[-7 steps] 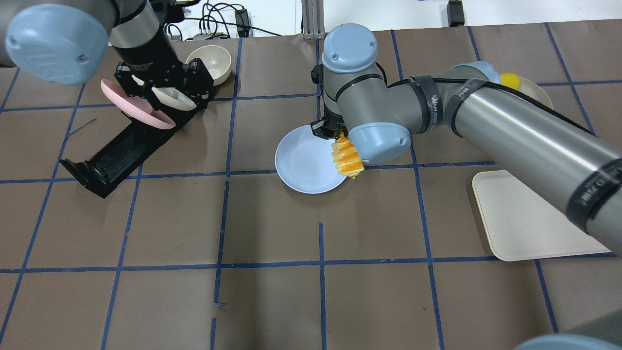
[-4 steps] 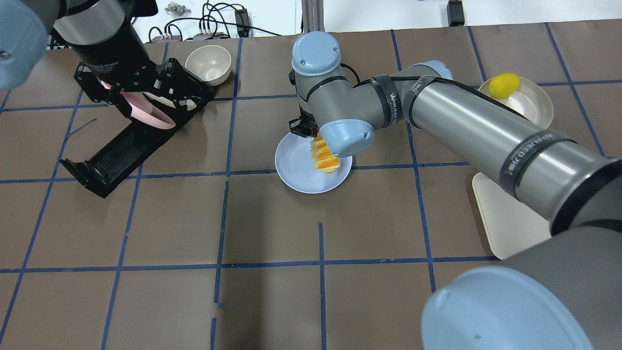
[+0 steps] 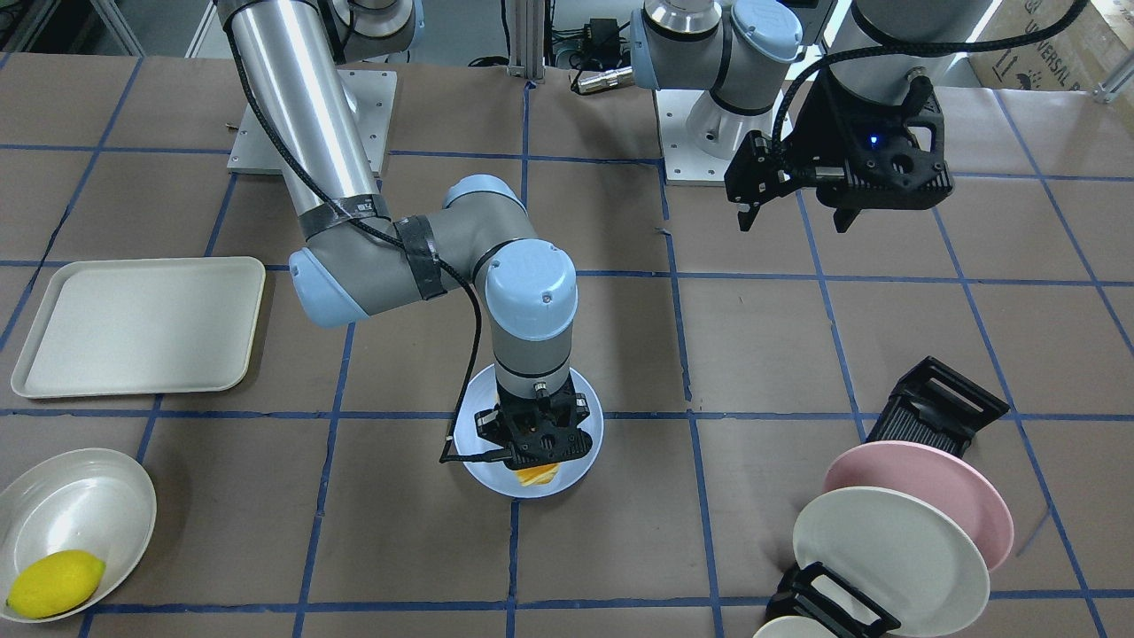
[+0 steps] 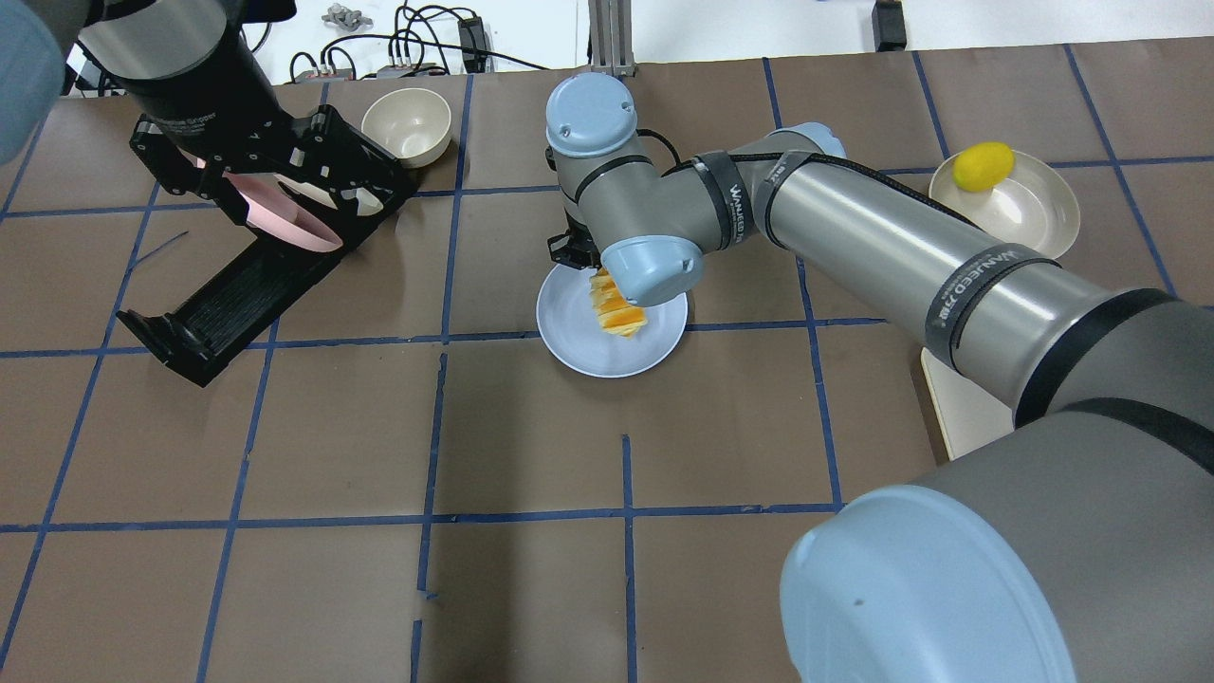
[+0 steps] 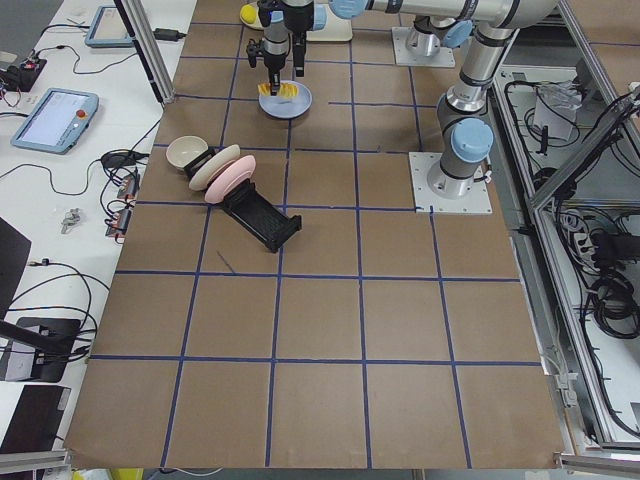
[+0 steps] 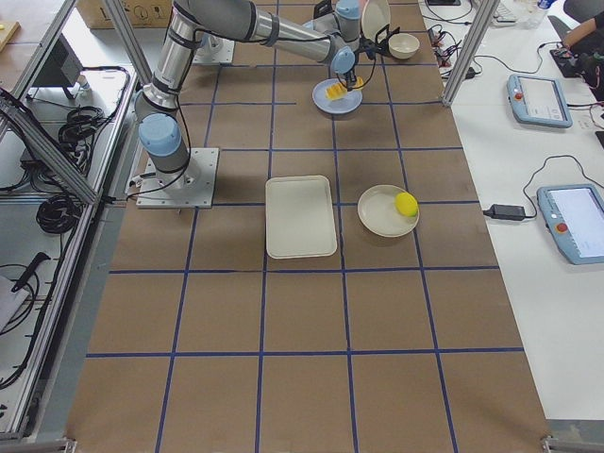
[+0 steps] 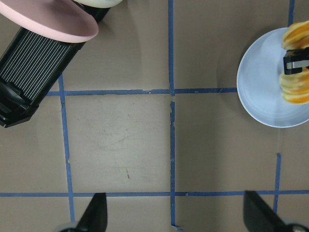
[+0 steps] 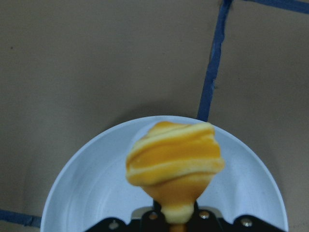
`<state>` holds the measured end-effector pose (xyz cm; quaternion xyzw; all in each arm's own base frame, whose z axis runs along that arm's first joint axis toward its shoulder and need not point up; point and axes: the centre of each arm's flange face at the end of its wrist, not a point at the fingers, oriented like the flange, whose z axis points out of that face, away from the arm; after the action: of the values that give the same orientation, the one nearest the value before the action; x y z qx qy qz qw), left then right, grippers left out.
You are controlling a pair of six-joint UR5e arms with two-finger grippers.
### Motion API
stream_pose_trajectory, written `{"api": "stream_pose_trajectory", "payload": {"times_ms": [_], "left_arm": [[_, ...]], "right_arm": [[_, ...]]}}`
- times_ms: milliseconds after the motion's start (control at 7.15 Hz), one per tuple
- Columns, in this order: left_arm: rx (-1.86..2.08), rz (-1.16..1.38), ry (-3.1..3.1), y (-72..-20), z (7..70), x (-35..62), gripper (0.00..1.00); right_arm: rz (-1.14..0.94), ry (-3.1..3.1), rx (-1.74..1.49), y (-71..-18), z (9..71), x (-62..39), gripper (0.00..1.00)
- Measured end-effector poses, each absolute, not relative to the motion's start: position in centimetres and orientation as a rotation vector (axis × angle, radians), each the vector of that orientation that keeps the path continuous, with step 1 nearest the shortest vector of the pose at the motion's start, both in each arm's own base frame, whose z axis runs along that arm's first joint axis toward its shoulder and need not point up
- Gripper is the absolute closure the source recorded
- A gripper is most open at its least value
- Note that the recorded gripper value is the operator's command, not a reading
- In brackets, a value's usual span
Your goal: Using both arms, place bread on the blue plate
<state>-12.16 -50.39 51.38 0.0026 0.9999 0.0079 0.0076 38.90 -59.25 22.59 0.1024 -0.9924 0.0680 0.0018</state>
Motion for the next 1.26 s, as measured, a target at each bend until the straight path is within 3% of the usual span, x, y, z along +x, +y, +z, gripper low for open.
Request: {"api": "stream_pose_trajectory", "payload": {"times_ms": [140,280,1258], "left_arm": [[0.008,0.024,3.127,-50.4,51.4,-12.2,0.00],[0.009,0.024,3.128,-50.4,51.4,-12.2,0.00],[-0.060,0.042,3.134,-50.7,51.4,-10.1,0.00]], "right_arm": [[0.194,-3.113,0.323,-59.0,22.2,38.9,0.10],[0.173,-3.114,0.329,-58.7,21.9,39.0,0.00],[0.127,-3.106,0.348,-58.1,23.8,39.3,0.00]]}}
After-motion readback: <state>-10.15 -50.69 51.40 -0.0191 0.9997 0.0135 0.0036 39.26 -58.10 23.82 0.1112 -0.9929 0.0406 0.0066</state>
